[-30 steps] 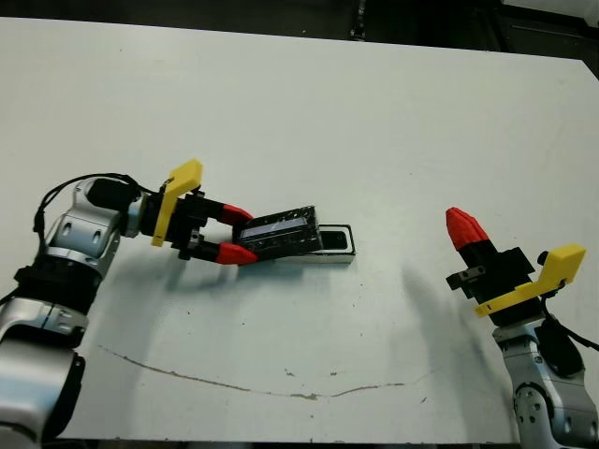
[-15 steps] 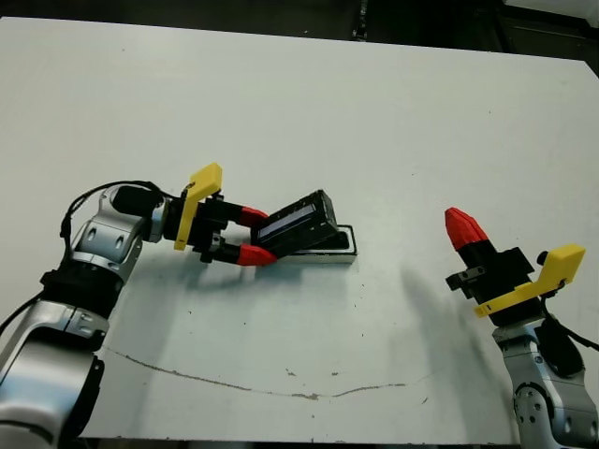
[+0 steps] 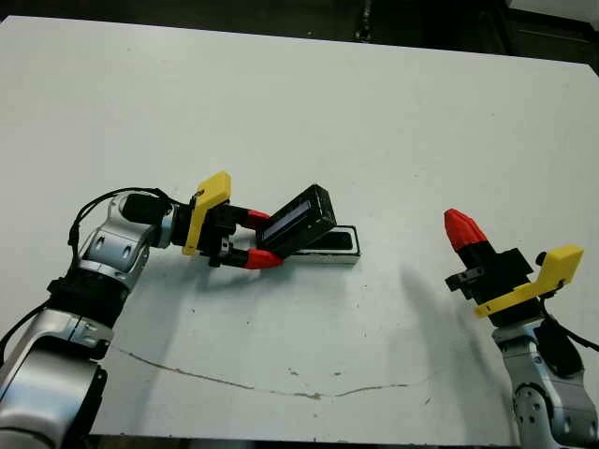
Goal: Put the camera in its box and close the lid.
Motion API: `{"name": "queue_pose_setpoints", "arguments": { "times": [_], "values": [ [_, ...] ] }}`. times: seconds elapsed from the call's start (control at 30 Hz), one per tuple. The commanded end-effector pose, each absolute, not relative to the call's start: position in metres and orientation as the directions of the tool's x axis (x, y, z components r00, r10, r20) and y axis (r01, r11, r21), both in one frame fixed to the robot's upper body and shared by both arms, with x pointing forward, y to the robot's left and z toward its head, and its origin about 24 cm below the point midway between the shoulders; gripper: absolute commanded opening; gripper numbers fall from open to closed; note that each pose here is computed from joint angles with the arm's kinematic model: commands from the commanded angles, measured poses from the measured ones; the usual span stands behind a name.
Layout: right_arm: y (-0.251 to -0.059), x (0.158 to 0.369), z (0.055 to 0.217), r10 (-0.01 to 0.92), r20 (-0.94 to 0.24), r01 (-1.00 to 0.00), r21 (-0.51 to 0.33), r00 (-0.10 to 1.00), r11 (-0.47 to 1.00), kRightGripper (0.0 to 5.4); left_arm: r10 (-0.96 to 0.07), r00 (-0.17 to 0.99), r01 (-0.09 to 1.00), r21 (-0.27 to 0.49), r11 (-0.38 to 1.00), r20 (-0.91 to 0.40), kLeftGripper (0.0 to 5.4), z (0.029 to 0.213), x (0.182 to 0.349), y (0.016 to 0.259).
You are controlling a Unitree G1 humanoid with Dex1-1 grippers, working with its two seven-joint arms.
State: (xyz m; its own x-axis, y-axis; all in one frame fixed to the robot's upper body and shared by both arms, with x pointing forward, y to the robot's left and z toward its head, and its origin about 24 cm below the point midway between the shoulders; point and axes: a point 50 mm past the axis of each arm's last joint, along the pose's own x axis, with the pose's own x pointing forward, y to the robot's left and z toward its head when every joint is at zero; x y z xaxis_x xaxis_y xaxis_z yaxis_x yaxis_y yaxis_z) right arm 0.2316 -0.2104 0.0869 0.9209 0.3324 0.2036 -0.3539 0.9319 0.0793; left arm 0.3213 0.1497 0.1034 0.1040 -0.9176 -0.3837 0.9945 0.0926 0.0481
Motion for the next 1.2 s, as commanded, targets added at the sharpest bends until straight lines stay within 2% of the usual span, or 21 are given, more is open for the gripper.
{"name": "queue_pose_setpoints", "arguments": {
  "times": [0.03,0.5,0.83,0.97,1.2],
  "values": [
    [-0.213,0.230,0.084,0.328,0.189,-0.347,0.082,0.926,0.934,0.00,-0.914,0.008,1.000,0.003,0.008,-0.406,3.17,0.097,0.317,0.128],
    [-0.210,0.229,0.084,0.328,0.186,-0.344,0.058,0.926,0.937,0.00,-0.847,-0.072,0.997,-0.072,-0.039,-0.526,3.17,0.118,0.321,0.118],
    [-0.210,0.229,0.084,0.329,0.182,-0.345,0.065,0.927,0.936,0.00,-0.770,-0.059,0.998,-0.014,-0.065,-0.635,3.17,0.127,0.322,0.103],
    [-0.209,0.229,0.084,0.327,0.183,-0.344,0.069,0.927,0.937,0.00,-0.751,-0.071,0.997,-0.035,-0.064,-0.657,3.17,0.128,0.322,0.098],
    [-0.208,0.229,0.085,0.326,0.178,-0.341,0.062,0.928,0.938,0.00,-0.733,-0.072,0.997,-0.026,-0.074,-0.677,3.17,0.129,0.322,0.090]
  ]
}}
